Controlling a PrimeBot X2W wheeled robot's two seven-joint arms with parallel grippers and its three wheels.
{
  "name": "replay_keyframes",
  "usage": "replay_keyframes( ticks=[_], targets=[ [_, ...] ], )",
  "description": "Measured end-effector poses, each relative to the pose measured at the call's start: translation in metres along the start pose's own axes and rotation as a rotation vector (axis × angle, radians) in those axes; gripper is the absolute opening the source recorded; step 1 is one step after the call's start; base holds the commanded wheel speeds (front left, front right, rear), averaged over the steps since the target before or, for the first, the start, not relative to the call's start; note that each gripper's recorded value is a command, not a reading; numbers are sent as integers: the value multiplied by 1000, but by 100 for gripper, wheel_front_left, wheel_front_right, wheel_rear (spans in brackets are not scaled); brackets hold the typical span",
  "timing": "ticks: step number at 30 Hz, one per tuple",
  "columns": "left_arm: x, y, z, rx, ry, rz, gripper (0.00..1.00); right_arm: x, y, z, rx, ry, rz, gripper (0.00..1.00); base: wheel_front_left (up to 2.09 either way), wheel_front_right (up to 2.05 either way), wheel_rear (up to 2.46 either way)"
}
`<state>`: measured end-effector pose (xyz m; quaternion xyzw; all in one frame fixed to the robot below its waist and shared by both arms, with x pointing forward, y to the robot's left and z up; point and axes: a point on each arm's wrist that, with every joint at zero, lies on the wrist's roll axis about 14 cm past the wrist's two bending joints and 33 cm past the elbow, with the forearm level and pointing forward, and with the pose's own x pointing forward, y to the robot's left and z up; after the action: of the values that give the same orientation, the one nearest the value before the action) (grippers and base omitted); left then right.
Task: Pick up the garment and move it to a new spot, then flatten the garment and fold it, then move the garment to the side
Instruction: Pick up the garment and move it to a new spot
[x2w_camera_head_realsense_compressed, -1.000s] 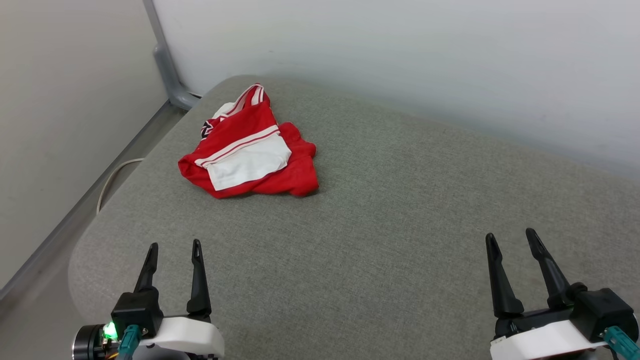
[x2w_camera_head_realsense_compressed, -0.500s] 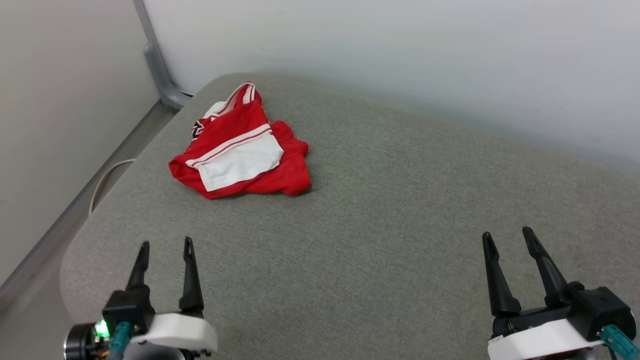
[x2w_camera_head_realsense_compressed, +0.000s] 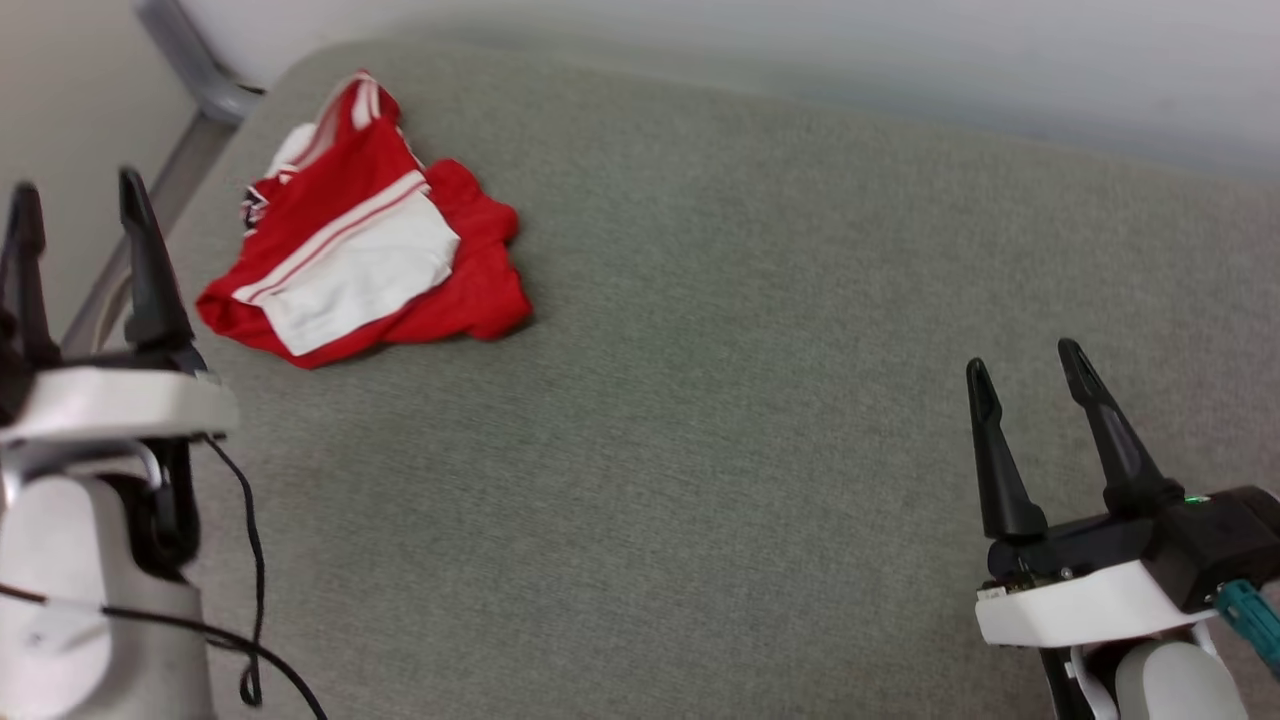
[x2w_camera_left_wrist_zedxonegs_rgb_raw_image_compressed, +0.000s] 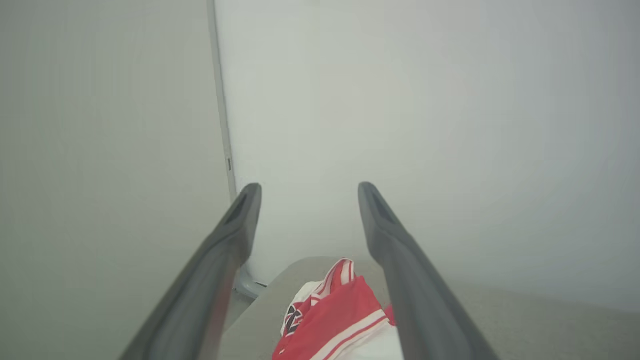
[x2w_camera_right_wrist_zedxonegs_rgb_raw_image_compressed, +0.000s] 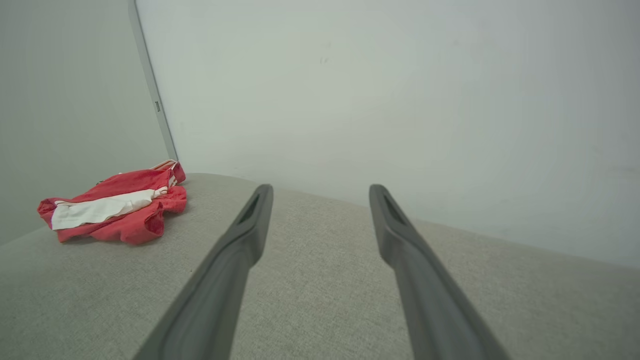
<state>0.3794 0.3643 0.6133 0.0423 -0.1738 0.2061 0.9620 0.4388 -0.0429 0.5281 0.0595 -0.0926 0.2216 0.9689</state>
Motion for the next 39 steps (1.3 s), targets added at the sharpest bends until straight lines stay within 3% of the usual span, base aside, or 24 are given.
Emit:
replay_keyframes(
  ticks=[8,15,21,31,39],
  targets=[
    [67,-31,-43,-17,130,-115,100,5,-28,-24,-19,36,-58,100,0,0,0],
    [96,-55,-104,-10,428,-208,100,9,-48,-42,-33,61,-100,100,0,0,0],
    [91,-63,-161,-47,739,-234,100,10,-62,-55,-47,80,-125,100,0,0,0],
    [45,-67,-242,-60,1214,-253,100,10,-79,-74,-66,112,-157,100,0,0,0],
    [14,-70,-276,-11,1424,-290,100,10,-87,-87,-67,133,-173,100,0,0,0]
  ],
)
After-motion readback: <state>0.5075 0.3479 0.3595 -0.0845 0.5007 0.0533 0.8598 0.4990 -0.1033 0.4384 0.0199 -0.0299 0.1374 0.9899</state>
